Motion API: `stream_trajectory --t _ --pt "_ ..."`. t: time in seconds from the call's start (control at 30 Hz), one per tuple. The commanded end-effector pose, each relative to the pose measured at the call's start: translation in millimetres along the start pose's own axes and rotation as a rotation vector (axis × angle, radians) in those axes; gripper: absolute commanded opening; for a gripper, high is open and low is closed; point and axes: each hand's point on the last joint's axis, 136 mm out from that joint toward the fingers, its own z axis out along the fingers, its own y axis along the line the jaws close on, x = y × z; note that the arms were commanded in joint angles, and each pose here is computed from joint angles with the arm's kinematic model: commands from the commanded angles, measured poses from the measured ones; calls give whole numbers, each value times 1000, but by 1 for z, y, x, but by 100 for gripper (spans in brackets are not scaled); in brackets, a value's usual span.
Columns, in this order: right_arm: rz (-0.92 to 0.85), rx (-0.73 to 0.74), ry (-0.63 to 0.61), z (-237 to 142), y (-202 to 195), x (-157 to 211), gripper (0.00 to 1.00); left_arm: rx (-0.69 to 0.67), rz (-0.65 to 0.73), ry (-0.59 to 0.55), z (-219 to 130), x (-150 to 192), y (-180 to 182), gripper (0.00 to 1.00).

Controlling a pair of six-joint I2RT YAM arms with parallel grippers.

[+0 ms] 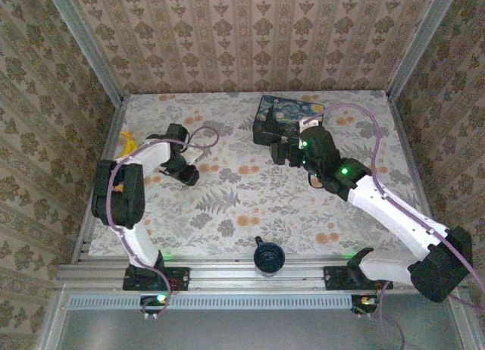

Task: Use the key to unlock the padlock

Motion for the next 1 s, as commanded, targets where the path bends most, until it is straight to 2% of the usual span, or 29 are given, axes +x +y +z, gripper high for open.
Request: stream_trajectory --t 0.0,0.47,0.67,0.97 --pt "5 43 6 -3 -9 7 100 -2 34 -13 -2 -10 7 36" --pt "16 63 -21 -10 -15 4 100 101 55 28 4 2 -12 38" --pt "18 54 -10 -6 -12 6 100 78 54 64 7 11 -7 41" --pt "21 59 -19 -10 -13 3 100 61 29 93 17 14 -1 39"
